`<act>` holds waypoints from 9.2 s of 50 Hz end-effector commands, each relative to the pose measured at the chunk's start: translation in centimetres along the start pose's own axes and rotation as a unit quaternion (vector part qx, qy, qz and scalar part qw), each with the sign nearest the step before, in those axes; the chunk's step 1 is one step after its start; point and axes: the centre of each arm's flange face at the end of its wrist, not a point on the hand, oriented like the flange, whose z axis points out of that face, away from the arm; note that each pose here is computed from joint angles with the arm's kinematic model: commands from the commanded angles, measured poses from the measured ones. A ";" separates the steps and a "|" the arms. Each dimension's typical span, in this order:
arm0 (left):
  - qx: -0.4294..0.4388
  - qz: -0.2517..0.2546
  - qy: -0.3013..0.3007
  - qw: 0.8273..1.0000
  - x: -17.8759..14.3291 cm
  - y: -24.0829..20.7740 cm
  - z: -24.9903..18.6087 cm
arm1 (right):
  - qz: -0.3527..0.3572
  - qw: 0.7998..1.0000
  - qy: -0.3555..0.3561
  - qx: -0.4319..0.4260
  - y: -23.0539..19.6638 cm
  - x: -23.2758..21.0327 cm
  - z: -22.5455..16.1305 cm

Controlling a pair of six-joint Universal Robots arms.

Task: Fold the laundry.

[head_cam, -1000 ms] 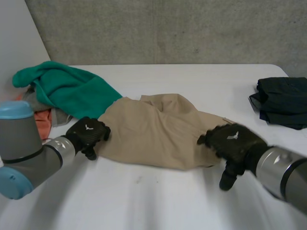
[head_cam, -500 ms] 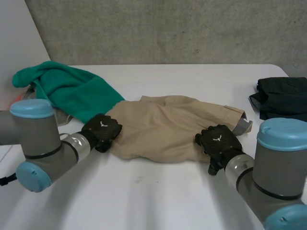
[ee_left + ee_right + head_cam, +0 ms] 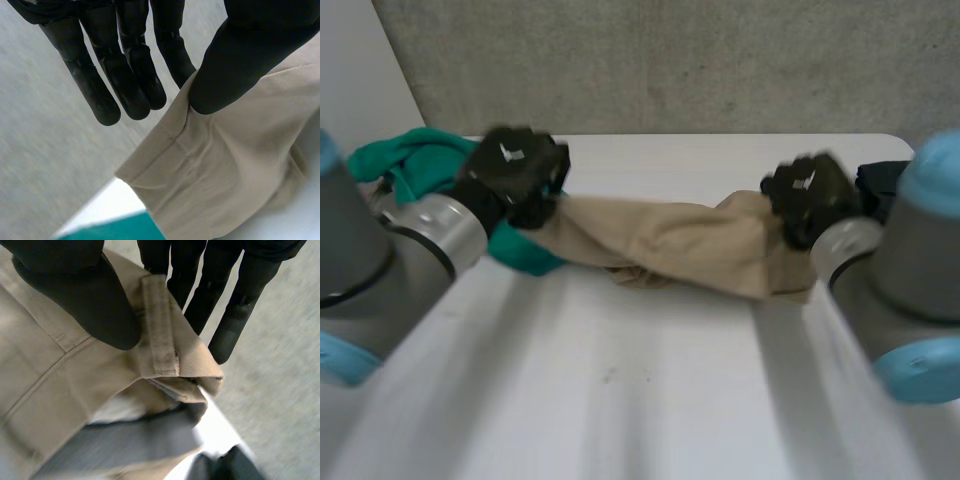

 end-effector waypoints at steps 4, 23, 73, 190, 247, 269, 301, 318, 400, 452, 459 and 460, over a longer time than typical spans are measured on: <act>0.046 -0.043 -0.009 0.998 0.0 -5.7 -4.4 | -0.013 0.997 -0.062 -0.048 -5.6 7.3 -3.3; -0.124 -0.052 0.010 0.991 5.7 5.7 3.3 | 0.020 0.987 -0.093 -0.130 3.9 2.5 5.0; -0.115 -0.055 0.008 0.992 5.6 5.5 2.8 | 0.174 0.977 -0.036 -0.116 11.1 -3.5 3.7; -0.356 0.172 0.236 0.888 13.2 6.0 -18.3 | -0.166 0.904 -0.288 -0.270 7.9 -2.3 -12.8; -0.124 0.055 0.099 0.986 4.8 9.0 4.4 | -0.108 0.956 -0.164 -0.218 10.0 -2.7 -7.2; -0.128 0.036 0.129 0.983 4.9 13.4 6.8 | -0.107 0.956 -0.165 -0.220 10.7 -3.2 -7.6; -0.138 0.075 0.034 0.987 5.8 11.4 4.5 | -0.106 0.955 -0.165 -0.221 11.0 -3.4 -7.8; -0.122 0.071 0.078 0.987 6.9 13.7 5.7 | -0.106 0.955 -0.166 -0.221 11.0 -3.4 -7.8; -0.128 0.100 0.061 0.985 7.8 7.1 -2.5 | -0.106 0.955 -0.165 -0.222 11.2 -3.5 -7.9; -0.151 0.123 0.044 0.980 8.7 4.1 -2.3 | -0.141 0.977 -0.113 -0.110 6.8 -1.0 -4.9; -0.036 0.132 -0.024 0.990 9.0 5.7 6.1 | -0.151 0.986 -0.022 -0.067 7.6 -0.2 1.2; -0.025 0.138 -0.029 0.990 9.2 6.0 6.8 | -0.153 0.986 0.001 -0.058 8.0 -0.1 2.6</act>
